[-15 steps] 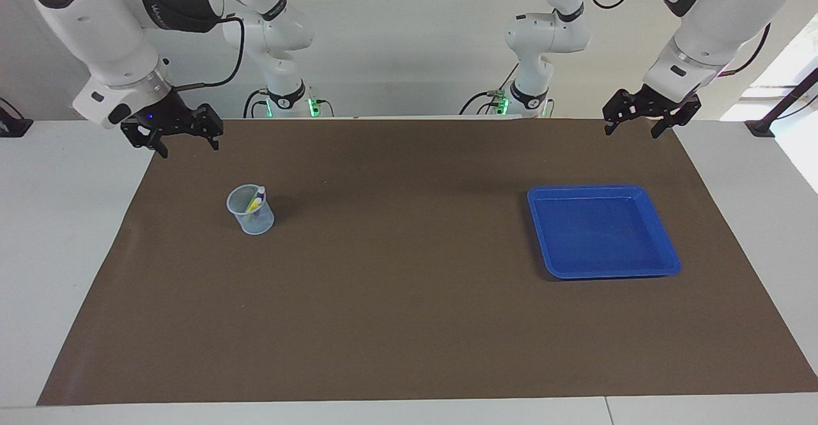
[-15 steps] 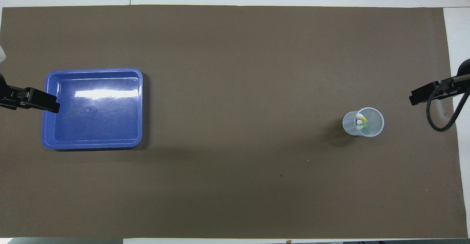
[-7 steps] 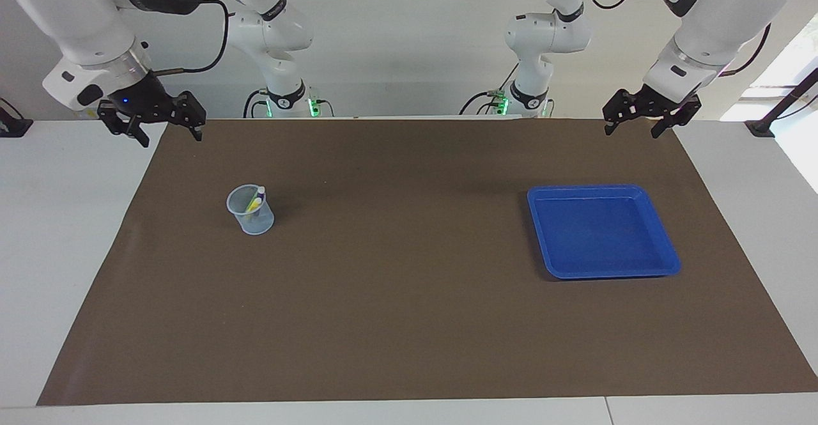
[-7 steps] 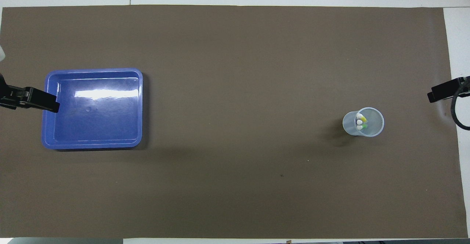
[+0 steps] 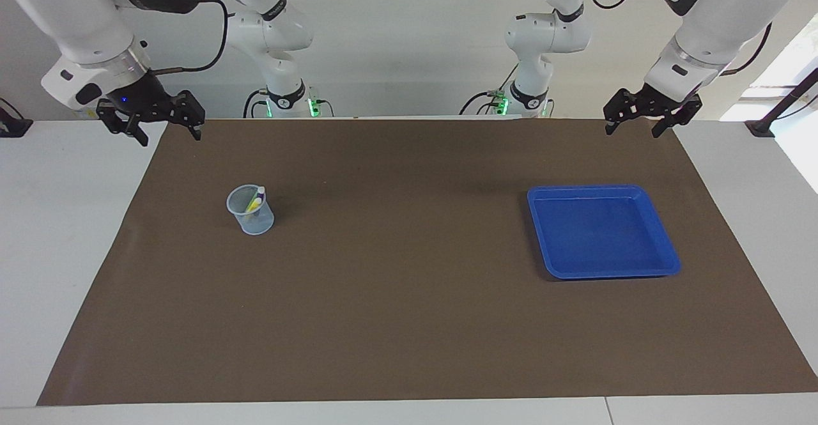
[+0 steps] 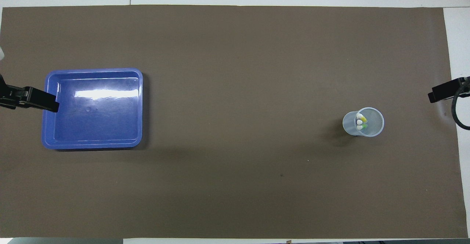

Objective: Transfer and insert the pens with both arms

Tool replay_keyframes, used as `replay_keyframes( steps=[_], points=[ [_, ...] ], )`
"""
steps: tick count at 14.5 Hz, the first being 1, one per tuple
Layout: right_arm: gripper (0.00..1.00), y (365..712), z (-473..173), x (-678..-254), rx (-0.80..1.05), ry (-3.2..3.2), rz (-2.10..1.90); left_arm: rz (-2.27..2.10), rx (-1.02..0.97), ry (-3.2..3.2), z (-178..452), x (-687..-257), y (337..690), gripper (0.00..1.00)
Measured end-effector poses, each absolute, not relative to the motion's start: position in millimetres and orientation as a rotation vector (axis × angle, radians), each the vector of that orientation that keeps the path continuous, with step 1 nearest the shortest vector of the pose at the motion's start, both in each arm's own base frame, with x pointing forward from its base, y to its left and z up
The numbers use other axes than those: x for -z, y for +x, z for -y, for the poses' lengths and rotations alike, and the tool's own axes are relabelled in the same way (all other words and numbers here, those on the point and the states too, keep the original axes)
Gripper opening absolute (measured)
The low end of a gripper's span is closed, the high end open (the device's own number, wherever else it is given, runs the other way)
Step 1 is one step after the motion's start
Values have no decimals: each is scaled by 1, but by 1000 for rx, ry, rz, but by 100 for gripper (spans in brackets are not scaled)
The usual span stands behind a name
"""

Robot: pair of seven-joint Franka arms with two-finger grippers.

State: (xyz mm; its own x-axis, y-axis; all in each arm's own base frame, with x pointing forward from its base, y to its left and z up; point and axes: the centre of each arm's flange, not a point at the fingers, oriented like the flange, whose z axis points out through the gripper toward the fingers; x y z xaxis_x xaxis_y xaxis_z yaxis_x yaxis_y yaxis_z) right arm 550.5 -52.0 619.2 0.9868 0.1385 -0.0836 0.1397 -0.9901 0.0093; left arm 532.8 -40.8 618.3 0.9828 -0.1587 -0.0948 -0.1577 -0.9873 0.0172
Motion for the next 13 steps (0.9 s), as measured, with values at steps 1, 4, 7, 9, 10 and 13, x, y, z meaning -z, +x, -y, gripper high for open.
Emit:
replay_keyframes(
  steps=[1,4,7,9,10,13],
  points=[
    [100,550,52,-619,129,3116,-217,249,150,3118,41,-618,533,100],
    [100,550,55,-620,129,3117,-208,246,149,3119,40,-619,533,100],
    [100,549,60,-620,128,3118,-197,246,148,3119,40,-619,533,100],
    [100,549,60,-620,128,3119,-193,246,148,3119,40,-619,533,100],
    [100,549,59,-620,128,3119,-185,246,148,3119,40,-619,533,100],
    [100,550,58,-620,128,3119,-181,246,148,3119,41,-619,533,100]
  ],
)
